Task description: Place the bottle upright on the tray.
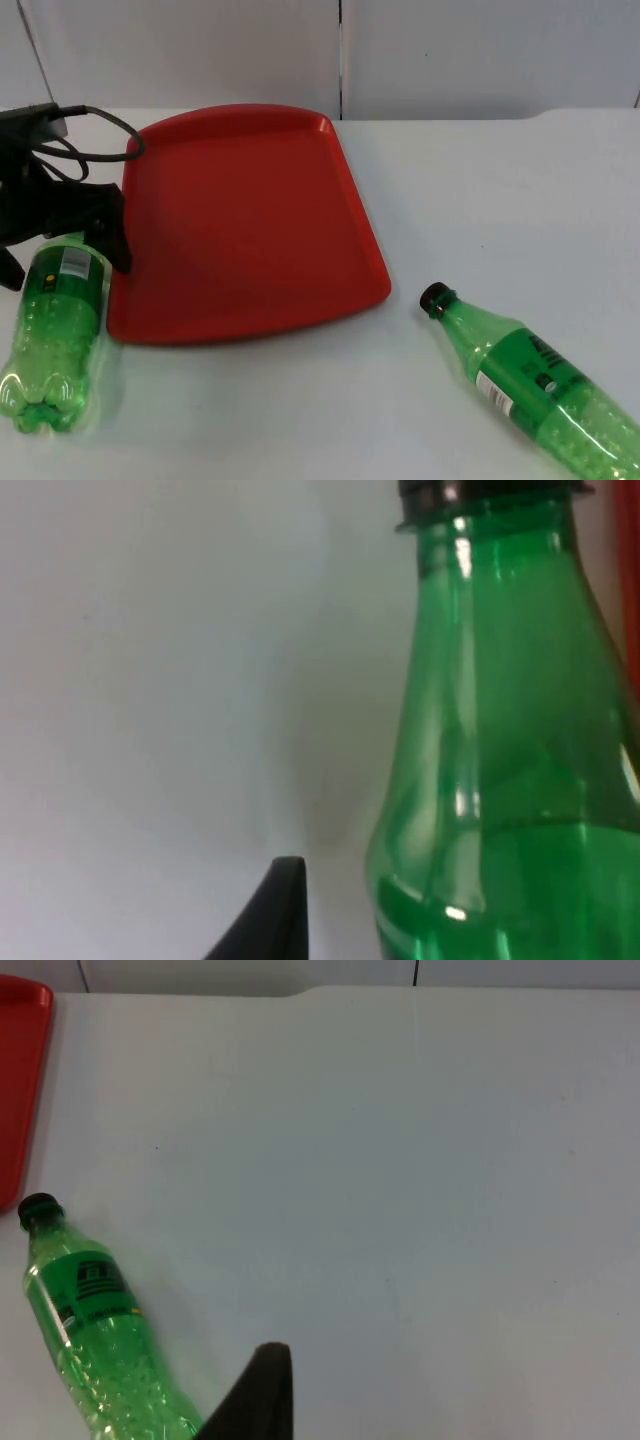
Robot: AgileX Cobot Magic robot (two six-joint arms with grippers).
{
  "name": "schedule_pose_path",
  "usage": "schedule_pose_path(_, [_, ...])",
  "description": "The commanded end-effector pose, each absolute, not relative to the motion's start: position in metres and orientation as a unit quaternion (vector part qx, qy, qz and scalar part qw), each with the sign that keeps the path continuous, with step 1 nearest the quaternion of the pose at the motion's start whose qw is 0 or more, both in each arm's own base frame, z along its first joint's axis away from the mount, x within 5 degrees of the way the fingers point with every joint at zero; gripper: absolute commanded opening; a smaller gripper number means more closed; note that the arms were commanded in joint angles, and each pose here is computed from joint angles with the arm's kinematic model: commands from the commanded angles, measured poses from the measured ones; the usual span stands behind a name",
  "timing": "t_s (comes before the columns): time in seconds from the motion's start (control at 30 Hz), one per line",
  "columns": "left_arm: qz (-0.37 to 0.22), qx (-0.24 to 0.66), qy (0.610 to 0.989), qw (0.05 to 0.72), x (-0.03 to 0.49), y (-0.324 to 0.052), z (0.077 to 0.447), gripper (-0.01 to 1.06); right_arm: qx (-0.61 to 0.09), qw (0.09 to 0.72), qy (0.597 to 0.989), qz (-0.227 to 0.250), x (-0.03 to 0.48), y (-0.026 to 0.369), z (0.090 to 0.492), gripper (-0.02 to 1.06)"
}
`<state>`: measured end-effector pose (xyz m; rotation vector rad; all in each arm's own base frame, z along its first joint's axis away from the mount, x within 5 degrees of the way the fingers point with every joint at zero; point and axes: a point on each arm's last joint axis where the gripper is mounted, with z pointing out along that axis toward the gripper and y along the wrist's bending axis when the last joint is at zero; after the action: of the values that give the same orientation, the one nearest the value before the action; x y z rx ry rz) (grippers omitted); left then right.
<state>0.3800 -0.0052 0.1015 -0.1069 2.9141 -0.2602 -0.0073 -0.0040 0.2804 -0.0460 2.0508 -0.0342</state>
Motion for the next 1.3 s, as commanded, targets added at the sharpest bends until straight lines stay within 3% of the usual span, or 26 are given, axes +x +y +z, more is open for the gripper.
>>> schedule_pose_path(0.0, [-0.087, -0.037, 0.989, 0.115, 0.383, -0.007, 0.100, 1.05, -0.023, 0.521, 0.853, -0.012, -0.007, -0.004, 0.280, 1.05])
schedule_pose_path(0.63, [-0.079, -0.026, 0.992, 0.097, 0.386, -0.006, 0.084, 1.03, -0.023, 0.521, 0.853, -0.012, -0.007, -0.004, 0.280, 1.05])
schedule_pose_path(0.73, [-0.079, -0.025, 0.992, 0.094, 0.385, -0.006, 0.084, 0.94, -0.023, 0.521, 0.853, -0.012, -0.007, -0.004, 0.280, 1.05])
schedule_pose_path(0.9, [-0.081, -0.025, 0.993, 0.087, 0.384, -0.006, 0.084, 0.58, -0.023, 0.521, 0.853, -0.012, -0.007, -0.004, 0.280, 1.05])
schedule_pose_path(0.93, [-0.081, -0.025, 0.993, 0.087, 0.384, -0.006, 0.084, 0.58, -0.023, 0.521, 0.853, -0.012, -0.007, -0.004, 0.280, 1.05])
schedule_pose_path(1.07, [-0.082, -0.030, 0.993, 0.085, 0.383, -0.006, 0.084, 0.09, -0.023, 0.521, 0.853, -0.012, -0.007, -0.004, 0.280, 1.05])
schedule_pose_path(1.1, [-0.082, -0.030, 0.993, 0.085, 0.383, -0.006, 0.084, 0.09, -0.023, 0.521, 0.853, -0.012, -0.007, -0.004, 0.280, 1.05])
schedule_pose_path(1.13, [-0.082, -0.031, 0.992, 0.085, 0.384, -0.007, 0.084, 0.00, -0.023, 0.521, 0.853, -0.012, -0.007, -0.004, 0.280, 1.05])
schedule_pose_path(1.27, [-0.085, -0.039, 0.992, 0.086, 0.384, -0.007, 0.084, 0.00, -0.023, 0.521, 0.853, -0.012, -0.007, -0.004, 0.280, 1.05])
